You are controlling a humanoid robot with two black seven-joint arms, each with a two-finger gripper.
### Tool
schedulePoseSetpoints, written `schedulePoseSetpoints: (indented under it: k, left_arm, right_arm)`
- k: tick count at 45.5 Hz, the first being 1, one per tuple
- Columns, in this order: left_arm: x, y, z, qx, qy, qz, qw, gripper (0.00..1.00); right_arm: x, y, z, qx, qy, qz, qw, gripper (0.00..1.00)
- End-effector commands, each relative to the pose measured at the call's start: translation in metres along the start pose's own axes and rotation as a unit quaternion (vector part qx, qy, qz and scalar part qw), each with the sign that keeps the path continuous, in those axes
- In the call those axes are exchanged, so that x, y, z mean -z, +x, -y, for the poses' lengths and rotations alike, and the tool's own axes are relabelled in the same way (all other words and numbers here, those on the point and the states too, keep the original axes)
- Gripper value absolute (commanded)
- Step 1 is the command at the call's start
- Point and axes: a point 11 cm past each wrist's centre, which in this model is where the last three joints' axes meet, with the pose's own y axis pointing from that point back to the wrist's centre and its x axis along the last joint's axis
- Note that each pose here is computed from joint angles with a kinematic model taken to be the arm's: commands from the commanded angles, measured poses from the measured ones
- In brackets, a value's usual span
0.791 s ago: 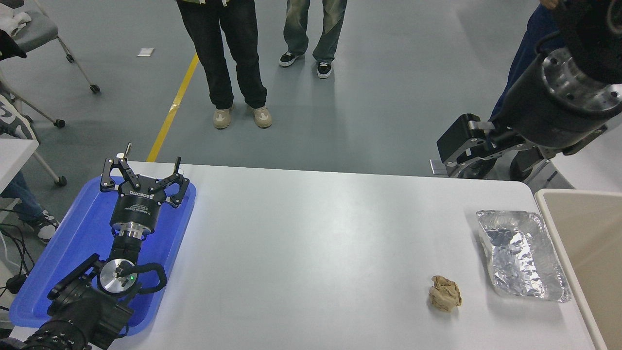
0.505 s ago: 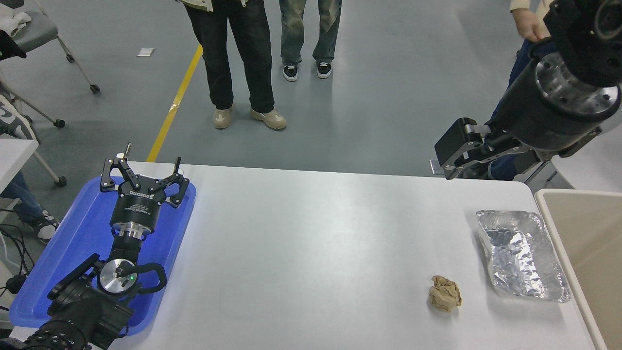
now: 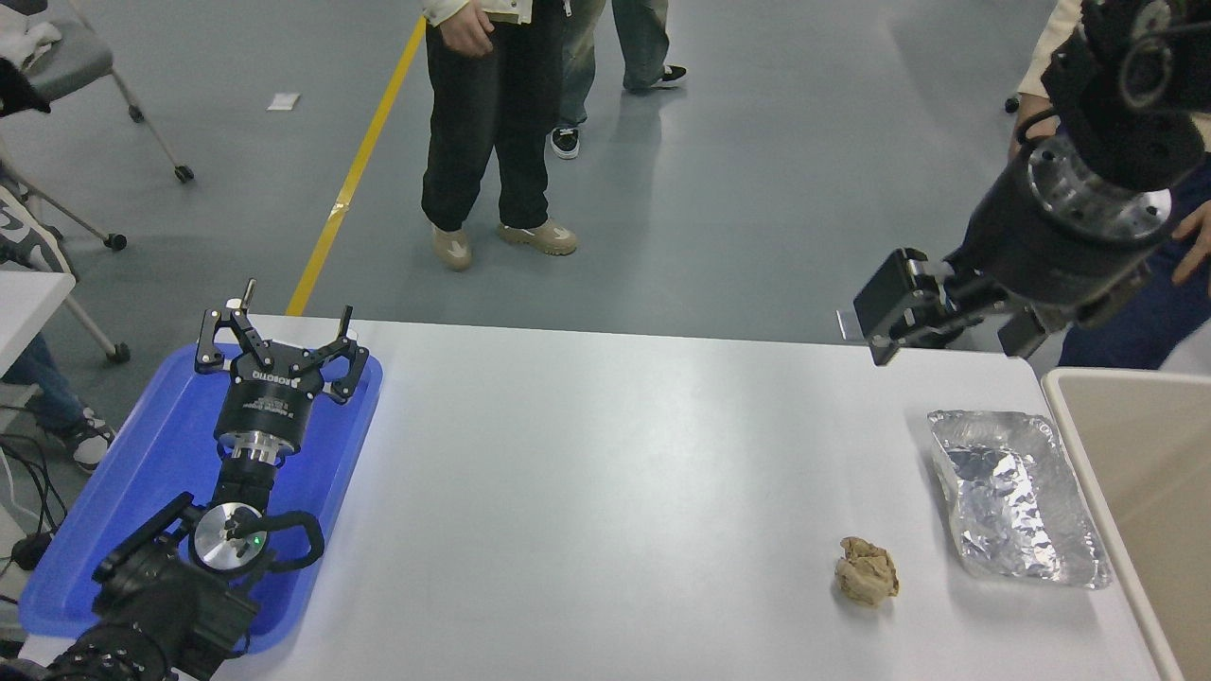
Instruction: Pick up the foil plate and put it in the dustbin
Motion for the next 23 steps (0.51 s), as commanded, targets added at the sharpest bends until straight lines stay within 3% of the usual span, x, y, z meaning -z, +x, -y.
schedulePoseSetpoints:
  k: [1, 16, 23]
  left_arm:
    - [0.000, 0.000, 0.000, 0.000, 0.000, 0.000, 1.000, 1.00]
    - [0.000, 0.000, 0.000, 0.000, 0.000, 0.000, 1.000, 1.00]
    - [0.000, 0.000, 0.000, 0.001, 0.000, 0.000, 1.000, 1.00]
  right_arm:
    - [-0.078, -0.005, 0.046, 0.032, -0.023, 0.009, 0.999, 1.00]
    - [-0.212, -0.036, 0.149, 0.011, -0.061, 0.038, 0.997, 1.00]
    - [-0.241, -0.050, 0.197, -0.014, -0.089, 0.031, 0.995, 1.00]
